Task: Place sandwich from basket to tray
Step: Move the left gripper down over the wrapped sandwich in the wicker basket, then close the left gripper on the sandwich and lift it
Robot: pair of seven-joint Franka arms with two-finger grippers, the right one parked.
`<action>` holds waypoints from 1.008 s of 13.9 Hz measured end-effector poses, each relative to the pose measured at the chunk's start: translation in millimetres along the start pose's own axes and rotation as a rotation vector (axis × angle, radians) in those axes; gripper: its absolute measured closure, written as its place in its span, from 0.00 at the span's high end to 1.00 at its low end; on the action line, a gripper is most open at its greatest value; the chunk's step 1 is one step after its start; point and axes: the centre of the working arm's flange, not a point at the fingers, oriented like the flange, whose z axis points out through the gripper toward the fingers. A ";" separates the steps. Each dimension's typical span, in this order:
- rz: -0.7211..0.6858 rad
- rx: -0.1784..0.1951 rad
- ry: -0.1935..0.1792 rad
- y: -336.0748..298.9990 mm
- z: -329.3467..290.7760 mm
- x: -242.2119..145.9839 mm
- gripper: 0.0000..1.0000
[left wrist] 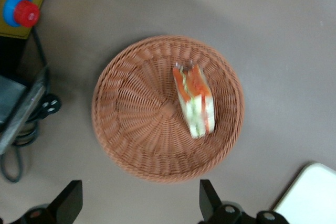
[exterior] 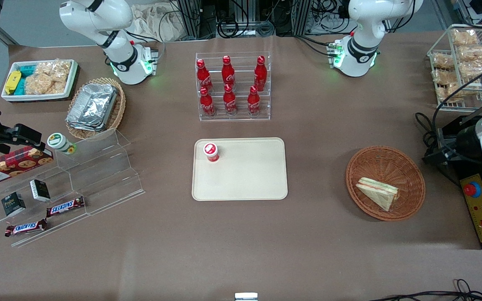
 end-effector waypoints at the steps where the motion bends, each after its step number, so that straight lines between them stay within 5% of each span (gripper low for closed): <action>1: -0.040 -0.010 0.005 4.3 18.7 7.2 1.00; 6: -0.181 -0.028 0.027 39.3 109.9 20.9 1.00; 14: -0.221 -0.033 0.036 62.6 178.6 18.6 1.00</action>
